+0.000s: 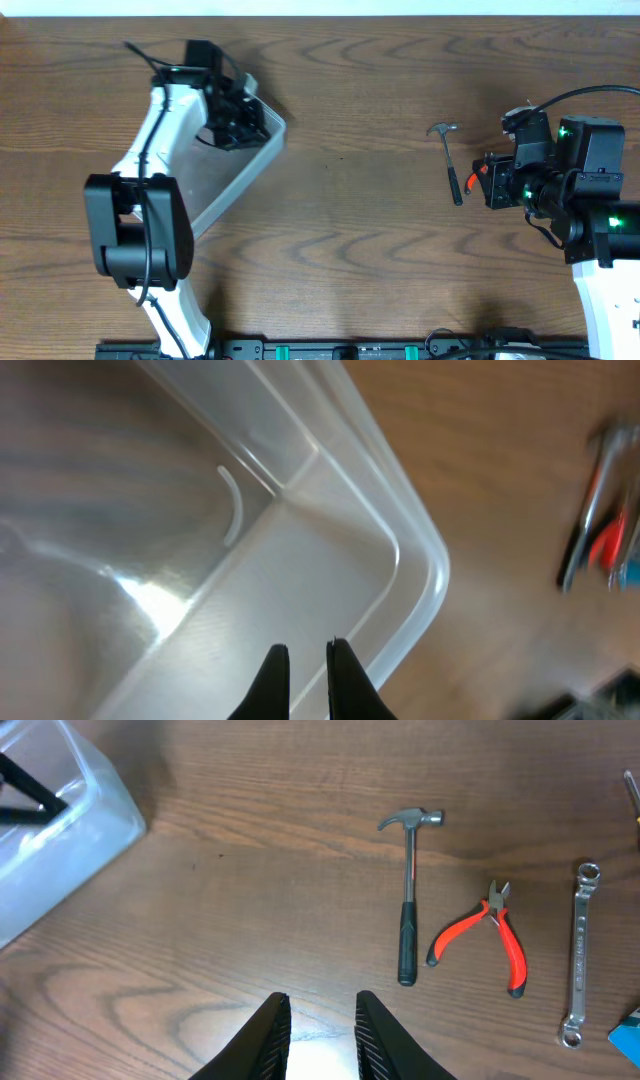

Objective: Pack container
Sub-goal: 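Reach the left gripper to the clear box's far rim and grasp it, then drag the clear box with the left gripper toward the table center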

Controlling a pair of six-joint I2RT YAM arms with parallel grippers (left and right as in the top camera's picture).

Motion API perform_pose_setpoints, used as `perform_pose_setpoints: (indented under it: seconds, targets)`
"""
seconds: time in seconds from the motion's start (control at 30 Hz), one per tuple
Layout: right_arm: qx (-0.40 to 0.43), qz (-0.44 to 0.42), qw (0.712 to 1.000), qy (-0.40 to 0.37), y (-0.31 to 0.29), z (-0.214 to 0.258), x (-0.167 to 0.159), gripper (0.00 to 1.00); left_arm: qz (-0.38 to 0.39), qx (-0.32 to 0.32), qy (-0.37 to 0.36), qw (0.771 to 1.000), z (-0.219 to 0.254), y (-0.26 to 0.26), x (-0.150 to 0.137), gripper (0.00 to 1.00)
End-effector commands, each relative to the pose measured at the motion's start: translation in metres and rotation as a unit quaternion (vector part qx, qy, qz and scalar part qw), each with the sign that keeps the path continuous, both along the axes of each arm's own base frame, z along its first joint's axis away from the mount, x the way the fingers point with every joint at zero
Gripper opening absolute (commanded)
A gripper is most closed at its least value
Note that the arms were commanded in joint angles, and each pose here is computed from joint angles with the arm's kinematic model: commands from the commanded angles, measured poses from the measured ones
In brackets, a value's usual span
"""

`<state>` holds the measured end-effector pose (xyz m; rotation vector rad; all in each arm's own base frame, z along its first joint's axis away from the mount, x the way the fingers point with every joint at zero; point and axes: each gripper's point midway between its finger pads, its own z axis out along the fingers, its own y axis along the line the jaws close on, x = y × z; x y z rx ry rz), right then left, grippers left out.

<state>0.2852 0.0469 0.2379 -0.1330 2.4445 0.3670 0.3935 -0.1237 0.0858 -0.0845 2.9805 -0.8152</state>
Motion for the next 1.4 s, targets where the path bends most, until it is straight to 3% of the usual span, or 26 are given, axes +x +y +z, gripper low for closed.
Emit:
perform_pose_setpoints:
  seconds: [0.0,0.33,0.47,0.63,0.8,0.93,0.97,1.07,1.13,1.2,1.37]
  targets:
    - [-0.016,-0.006,1.0,-0.015,-0.007,0.008,0.004,0.25,-0.057,-0.013,0.01,0.998,0.004,-0.028,-0.018,0.06]
    - [-0.016,-0.006,1.0,-0.019,-0.007,0.009,0.005,0.25,-0.187,0.003,0.091,0.978,0.005,-0.065,-0.094,0.06]
    - [-0.016,-0.006,1.0,-0.021,-0.008,0.009,0.006,0.25,-0.219,0.071,0.111,0.967,-0.002,-0.053,-0.111,0.06]
    - [-0.016,-0.006,1.0,-0.025,-0.008,0.011,0.007,0.27,-0.222,0.159,0.089,0.958,-0.011,-0.029,-0.1,0.3]
    - [-0.016,-0.006,1.0,-0.025,-0.008,0.011,0.008,0.27,-0.155,0.248,0.043,0.955,0.006,0.004,-0.07,0.34]
    - [-0.016,-0.007,1.0,-0.025,-0.008,0.01,0.007,0.28,-0.105,0.326,-0.026,0.939,0.043,0.036,-0.042,0.34]
    - [-0.016,-0.007,1.0,-0.025,-0.008,0.01,0.007,0.28,-0.087,0.346,-0.047,0.933,0.057,0.046,-0.035,0.45]
    - [-0.02,-0.008,0.999,-0.025,-0.009,0.01,0.008,0.28,-0.035,0.39,-0.099,0.915,0.098,0.073,-0.025,0.63]
    - [-0.027,-0.014,0.999,-0.024,-0.012,0.009,0.008,0.29,-0.002,0.406,-0.123,0.906,0.121,0.092,-0.027,0.93]
    - [-0.031,-0.017,0.999,-0.024,-0.014,0.009,0.008,0.29,0.056,0.42,-0.134,0.896,0.14,0.116,-0.031,0.99]
    - [-0.031,-0.017,0.999,-0.024,-0.014,0.009,0.008,0.31,0.209,0.417,-0.116,0.877,0.163,0.191,-0.047,1.0]
